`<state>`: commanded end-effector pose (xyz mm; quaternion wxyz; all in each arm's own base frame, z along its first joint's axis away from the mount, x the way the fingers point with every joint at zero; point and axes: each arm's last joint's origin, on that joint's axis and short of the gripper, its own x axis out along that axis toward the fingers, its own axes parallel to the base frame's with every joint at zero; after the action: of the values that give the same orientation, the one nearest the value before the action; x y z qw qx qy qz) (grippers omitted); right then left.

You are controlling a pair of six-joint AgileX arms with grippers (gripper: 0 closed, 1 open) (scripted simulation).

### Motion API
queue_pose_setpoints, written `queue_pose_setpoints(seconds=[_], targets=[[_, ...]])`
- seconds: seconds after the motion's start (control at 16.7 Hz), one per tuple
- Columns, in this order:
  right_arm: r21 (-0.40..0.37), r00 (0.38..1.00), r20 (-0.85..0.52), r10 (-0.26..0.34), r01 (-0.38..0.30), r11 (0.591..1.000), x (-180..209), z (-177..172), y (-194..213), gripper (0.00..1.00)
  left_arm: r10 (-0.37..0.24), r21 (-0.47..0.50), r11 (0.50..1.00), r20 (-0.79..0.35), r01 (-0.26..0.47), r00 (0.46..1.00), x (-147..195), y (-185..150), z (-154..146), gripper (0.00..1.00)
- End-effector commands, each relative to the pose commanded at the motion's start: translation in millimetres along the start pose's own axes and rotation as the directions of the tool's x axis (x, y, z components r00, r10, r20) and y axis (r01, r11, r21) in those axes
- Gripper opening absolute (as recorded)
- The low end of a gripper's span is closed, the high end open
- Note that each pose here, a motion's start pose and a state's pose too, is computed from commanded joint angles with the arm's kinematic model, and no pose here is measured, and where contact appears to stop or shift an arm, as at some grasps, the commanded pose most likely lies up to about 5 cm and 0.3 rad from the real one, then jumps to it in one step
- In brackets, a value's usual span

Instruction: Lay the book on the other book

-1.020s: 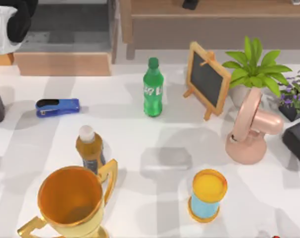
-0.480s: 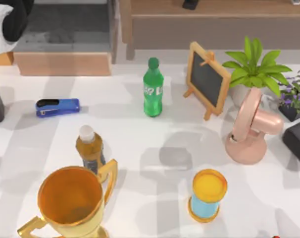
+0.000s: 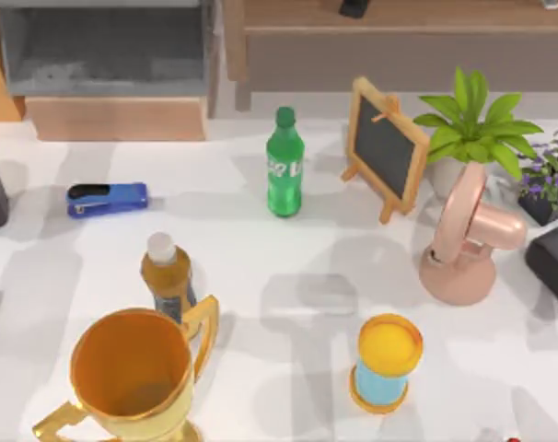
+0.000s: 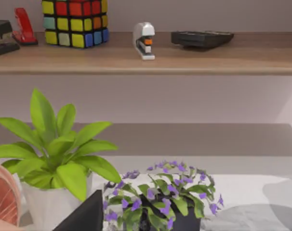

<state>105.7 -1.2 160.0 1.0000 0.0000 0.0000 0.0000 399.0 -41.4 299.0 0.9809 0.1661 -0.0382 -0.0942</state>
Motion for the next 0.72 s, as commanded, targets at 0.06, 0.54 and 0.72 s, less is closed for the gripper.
queue_pose_setpoints(seconds=[0.06,0.54,0.72], targets=[[0.000,1.000,0.000,0.000,0.000,1.000,0.0,0.0,0.0,1.00,-0.024,0.083,0.996,0.012,0.023,1.000,-13.6,8.3,3.2,0.00],[0.000,1.000,0.000,0.000,0.000,1.000,0.0,0.0,0.0,1.00,-0.061,0.733,0.671,-0.102,0.117,0.993,-143.4,82.1,-39.7,0.00],[0.000,1.000,0.000,0.000,0.000,1.000,0.0,0.0,0.0,1.00,-0.008,0.845,0.497,-0.226,0.199,0.974,-197.1,99.1,-78.2,0.00]])
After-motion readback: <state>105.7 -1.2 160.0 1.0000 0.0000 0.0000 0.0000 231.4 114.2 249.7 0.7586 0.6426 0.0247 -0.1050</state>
